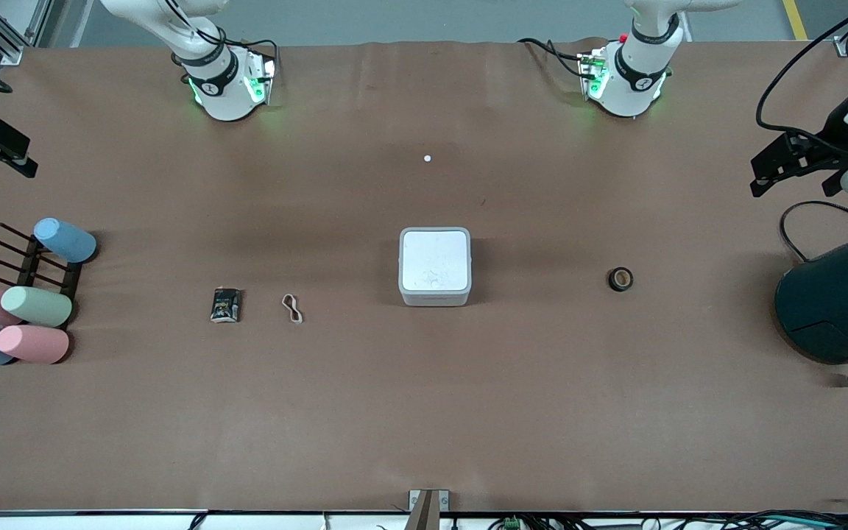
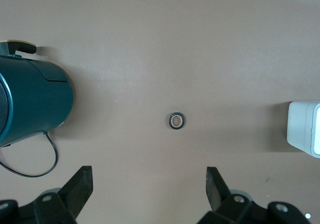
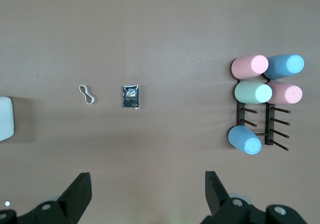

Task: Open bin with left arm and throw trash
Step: 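Reach the right gripper to the black packet while the left gripper reaches the bin, then press the bin lid with the left gripper while the right gripper grasps the packet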

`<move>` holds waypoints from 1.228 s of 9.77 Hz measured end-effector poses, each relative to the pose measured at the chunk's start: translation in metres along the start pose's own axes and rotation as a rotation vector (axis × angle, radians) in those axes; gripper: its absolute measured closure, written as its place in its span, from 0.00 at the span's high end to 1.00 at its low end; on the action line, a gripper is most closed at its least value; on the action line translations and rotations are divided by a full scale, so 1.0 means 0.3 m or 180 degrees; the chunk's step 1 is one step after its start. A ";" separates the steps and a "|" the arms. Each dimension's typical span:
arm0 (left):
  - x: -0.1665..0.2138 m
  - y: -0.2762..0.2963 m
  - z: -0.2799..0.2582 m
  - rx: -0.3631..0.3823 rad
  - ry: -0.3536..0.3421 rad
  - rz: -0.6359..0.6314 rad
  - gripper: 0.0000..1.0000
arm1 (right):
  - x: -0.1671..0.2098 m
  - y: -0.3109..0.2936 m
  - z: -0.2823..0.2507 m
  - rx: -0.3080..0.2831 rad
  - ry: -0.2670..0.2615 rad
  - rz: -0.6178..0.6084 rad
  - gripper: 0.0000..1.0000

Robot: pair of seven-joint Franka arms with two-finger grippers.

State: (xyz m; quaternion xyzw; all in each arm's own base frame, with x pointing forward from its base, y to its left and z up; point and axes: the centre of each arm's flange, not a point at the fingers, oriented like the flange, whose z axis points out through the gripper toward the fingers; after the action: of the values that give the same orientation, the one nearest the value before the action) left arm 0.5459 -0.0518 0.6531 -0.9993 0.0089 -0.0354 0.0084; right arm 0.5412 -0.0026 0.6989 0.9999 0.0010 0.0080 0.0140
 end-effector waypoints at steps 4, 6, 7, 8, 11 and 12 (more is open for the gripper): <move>-0.005 0.044 0.044 -0.0007 -0.0189 0.0075 1.00 | 0.011 -0.003 0.047 0.0004 -0.0094 -0.0009 1.00; -0.036 0.268 0.138 -0.0073 -0.0512 0.0448 0.96 | 0.051 -0.026 0.152 0.0059 -0.0119 -0.0045 1.00; -0.038 0.436 0.228 -0.0156 -0.0633 0.0694 0.88 | 0.100 -0.059 0.267 0.0097 -0.0065 -0.0087 1.00; -0.022 0.606 0.348 -0.0231 -0.0658 0.0880 0.73 | 0.155 -0.101 0.423 0.0105 -0.0048 -0.0139 1.00; 0.037 1.072 0.799 -0.0566 -0.0356 0.1176 0.27 | 0.305 -0.206 0.968 0.0272 -0.0365 -0.0134 1.00; 0.025 1.200 0.910 -0.0605 -0.0201 0.1133 0.13 | 0.331 -0.218 1.113 0.0279 -0.0468 -0.0120 1.00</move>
State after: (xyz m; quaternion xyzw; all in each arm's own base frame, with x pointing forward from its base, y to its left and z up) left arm 0.5665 -0.4074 0.3751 -0.9789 0.1884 -0.0010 -0.0796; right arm 0.6457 0.0537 0.3648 0.9972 0.0191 -0.0658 -0.0295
